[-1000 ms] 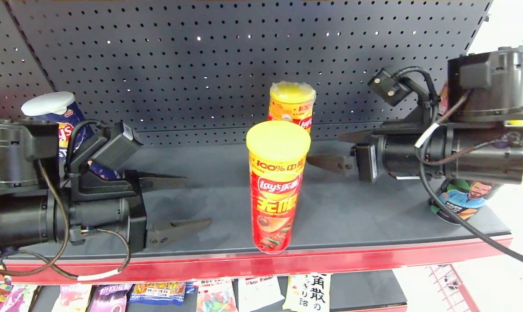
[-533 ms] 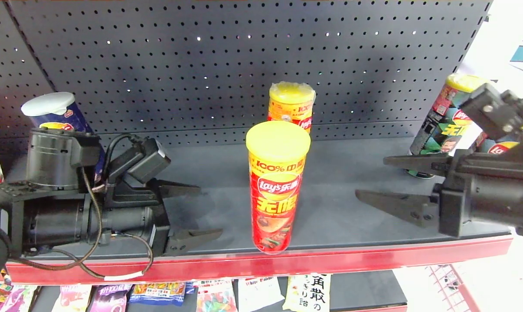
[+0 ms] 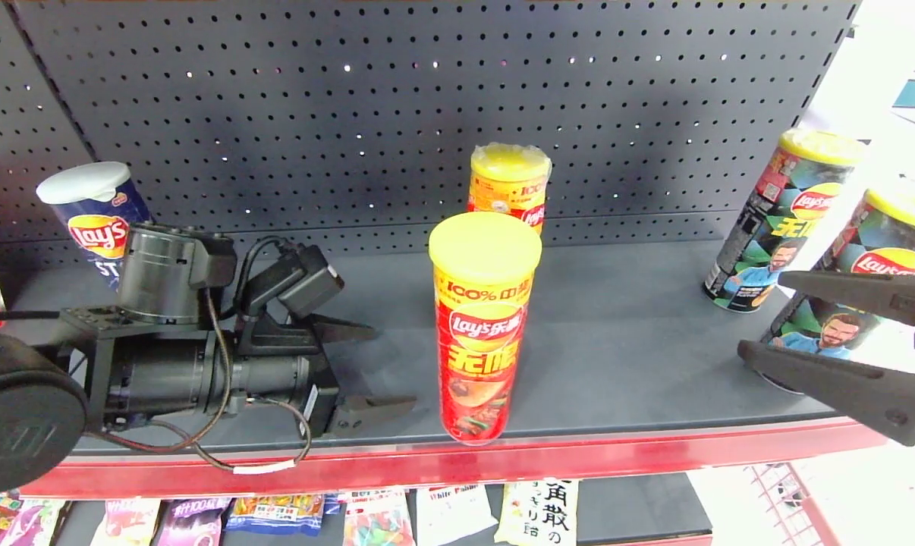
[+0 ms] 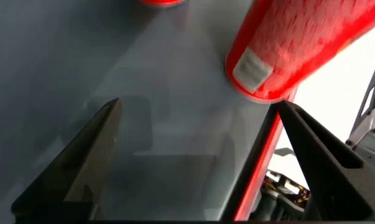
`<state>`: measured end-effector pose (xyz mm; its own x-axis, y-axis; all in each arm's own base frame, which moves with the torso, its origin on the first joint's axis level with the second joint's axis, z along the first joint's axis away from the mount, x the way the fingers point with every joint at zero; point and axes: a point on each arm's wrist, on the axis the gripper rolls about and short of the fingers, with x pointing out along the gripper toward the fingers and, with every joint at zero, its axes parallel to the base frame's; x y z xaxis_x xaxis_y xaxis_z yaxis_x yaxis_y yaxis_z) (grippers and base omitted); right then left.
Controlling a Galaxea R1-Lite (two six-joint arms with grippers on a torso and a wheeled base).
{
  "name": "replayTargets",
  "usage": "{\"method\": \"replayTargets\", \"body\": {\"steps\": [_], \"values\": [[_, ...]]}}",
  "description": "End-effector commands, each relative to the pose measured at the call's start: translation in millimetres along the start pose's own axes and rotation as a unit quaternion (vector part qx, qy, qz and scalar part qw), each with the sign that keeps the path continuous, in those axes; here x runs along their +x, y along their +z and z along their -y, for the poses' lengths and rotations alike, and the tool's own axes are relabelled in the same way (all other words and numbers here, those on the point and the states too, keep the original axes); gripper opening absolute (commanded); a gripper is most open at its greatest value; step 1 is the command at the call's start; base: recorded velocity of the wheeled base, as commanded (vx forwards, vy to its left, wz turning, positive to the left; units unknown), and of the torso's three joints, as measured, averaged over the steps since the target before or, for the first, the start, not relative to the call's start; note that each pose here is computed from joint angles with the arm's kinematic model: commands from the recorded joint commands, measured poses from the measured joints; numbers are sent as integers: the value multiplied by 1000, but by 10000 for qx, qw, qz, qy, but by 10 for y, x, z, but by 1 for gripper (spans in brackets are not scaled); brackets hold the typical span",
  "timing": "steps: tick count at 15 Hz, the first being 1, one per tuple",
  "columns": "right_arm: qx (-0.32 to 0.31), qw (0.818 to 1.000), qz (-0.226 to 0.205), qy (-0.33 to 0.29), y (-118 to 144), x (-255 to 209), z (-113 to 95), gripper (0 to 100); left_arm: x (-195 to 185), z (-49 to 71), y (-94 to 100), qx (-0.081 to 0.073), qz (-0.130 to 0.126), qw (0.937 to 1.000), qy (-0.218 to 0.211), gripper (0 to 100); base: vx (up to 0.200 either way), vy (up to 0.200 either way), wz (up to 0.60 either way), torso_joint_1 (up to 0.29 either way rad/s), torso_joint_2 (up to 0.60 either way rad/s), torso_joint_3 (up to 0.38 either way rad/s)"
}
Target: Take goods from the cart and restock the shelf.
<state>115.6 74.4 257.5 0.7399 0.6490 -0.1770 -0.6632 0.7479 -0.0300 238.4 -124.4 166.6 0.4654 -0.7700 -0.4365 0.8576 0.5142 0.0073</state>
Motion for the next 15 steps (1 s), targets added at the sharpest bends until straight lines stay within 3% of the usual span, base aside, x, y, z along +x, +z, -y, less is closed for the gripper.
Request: {"method": "replayTargets", "body": {"steps": [1, 15], "values": [[22, 9999, 110, -56, 30, -48, 7, 100, 115, -17, 10, -4, -58, 9999, -86, 100, 0, 0, 0, 0, 0, 0], [49, 9999, 124, -95, 35, -55, 17, 100, 317, -35, 63, 37, -83, 9997, -238, 100, 0, 0, 0, 0, 0, 0]]}}
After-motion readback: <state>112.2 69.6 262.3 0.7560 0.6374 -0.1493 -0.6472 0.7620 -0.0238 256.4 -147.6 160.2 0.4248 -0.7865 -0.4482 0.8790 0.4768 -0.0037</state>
